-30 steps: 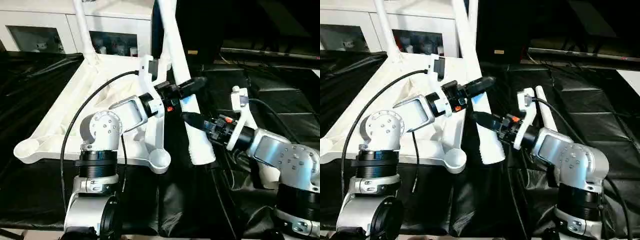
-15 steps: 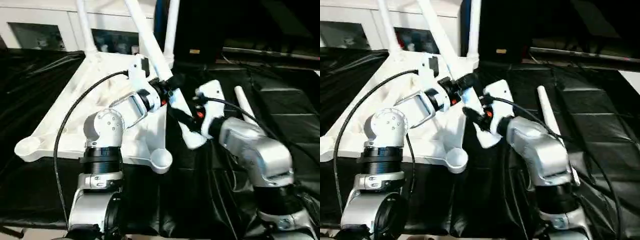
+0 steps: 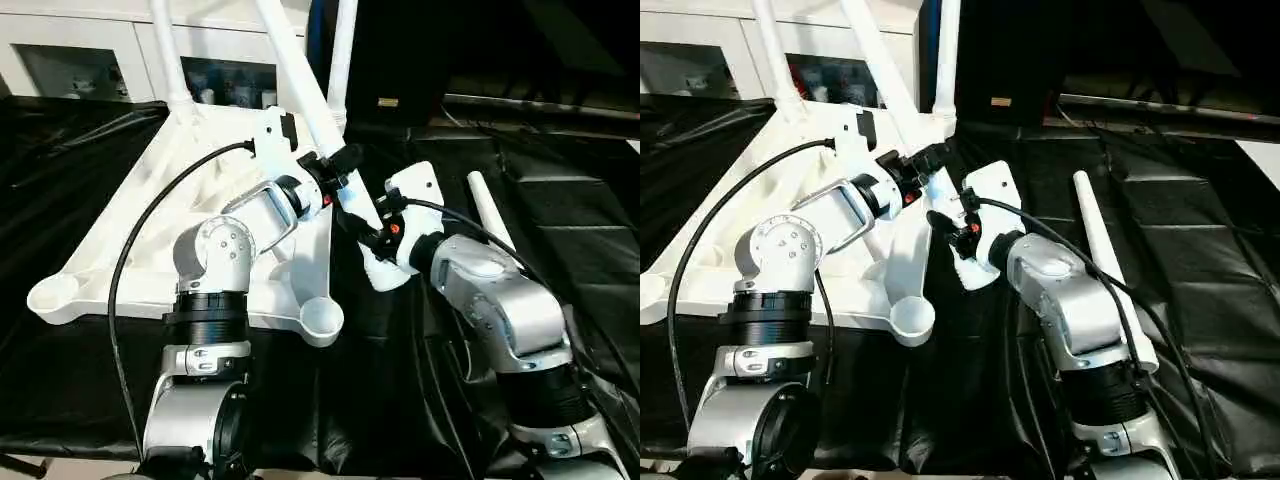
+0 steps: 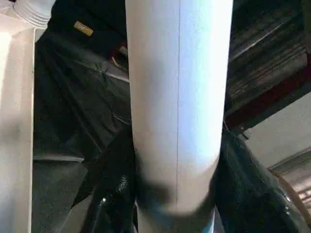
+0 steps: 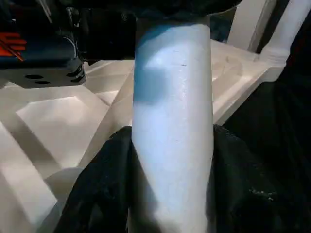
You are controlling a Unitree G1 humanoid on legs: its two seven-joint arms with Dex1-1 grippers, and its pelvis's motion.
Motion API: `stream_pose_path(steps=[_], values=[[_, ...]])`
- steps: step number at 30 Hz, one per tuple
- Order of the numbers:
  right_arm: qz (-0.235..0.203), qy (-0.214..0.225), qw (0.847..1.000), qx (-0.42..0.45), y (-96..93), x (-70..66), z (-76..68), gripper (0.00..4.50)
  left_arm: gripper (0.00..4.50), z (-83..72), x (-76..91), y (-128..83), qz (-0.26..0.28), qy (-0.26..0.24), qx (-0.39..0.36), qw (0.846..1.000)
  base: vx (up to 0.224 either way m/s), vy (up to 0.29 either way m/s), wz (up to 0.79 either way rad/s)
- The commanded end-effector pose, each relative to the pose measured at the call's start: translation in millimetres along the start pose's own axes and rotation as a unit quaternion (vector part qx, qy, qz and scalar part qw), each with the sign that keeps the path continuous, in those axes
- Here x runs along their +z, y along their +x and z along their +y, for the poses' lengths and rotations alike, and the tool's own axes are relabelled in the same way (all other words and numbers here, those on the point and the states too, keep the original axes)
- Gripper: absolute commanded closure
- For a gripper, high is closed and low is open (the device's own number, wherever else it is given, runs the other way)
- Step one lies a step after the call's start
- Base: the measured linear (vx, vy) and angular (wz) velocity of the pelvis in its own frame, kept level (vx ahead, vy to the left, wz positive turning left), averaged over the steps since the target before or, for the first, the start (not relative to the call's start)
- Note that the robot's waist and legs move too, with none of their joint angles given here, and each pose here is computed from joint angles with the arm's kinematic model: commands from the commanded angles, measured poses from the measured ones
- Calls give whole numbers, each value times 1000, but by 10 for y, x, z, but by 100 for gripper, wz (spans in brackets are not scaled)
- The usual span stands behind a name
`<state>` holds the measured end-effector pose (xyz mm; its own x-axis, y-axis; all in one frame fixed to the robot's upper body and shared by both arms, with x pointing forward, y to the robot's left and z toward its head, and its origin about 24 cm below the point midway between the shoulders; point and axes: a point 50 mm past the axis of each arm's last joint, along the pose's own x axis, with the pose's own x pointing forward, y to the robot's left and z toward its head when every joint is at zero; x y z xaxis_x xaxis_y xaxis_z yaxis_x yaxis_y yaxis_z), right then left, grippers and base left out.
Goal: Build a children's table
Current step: Pick table leg
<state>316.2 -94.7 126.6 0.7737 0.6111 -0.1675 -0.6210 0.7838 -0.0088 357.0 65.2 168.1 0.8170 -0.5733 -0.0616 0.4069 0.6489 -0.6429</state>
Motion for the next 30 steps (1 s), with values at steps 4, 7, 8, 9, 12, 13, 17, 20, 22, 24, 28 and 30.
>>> stream_pose_path(steps=[4, 7, 8, 9, 12, 13, 17, 20, 22, 24, 28, 30], values=[[-37, 33, 998, 43, -14, 133, -5, 193, 264, -75, 39, 18, 6, 26, -29, 999, 0, 0, 0], [-36, 58, 996, 59, -34, 151, -34, 152, 265, -79, 67, 4, 12, 41, -45, 998, 0, 0, 0], [-31, 72, 995, 66, -56, 163, -65, 143, 265, -91, 81, -16, 20, 61, -63, 996, 0, 0, 0], [-25, 84, 994, 71, -76, 173, -99, 143, 265, -105, 94, -36, 29, 80, -81, 993, 0, 0, 0], [11, 119, 989, 91, -143, 162, -209, 112, 265, -164, 144, -123, 56, 128, -150, 979, 0, 0, 0], [26, 132, 984, 113, -174, 154, -217, 112, 265, -191, 166, -160, 64, 135, -178, 973, 0, 0, 0], [58, 158, 968, 186, -279, 157, -183, 112, 265, -287, 245, -285, 72, 154, -266, 949, 0, 0, 0], [74, 163, 960, 216, -333, 152, -149, 112, 265, -329, 286, -333, 71, 155, -302, 938, 0, 0, 0], [79, 165, 958, 223, -344, 147, -138, 112, 265, -342, 297, -343, 68, 153, -313, 935, 0, 0, 0], [89, 168, 955, 229, -352, 124, -120, 146, 266, -362, 318, -355, 59, 145, -327, 932, 0, 0, 0], [104, 171, 953, 229, -351, 91, -105, 180, 266, -357, 326, -370, 56, 140, -339, 929, 0, 0, 0], [103, 171, 952, 230, -350, 95, -103, 192, 266, -349, 323, -375, 57, 141, -340, 928, 0, 0, 0]])
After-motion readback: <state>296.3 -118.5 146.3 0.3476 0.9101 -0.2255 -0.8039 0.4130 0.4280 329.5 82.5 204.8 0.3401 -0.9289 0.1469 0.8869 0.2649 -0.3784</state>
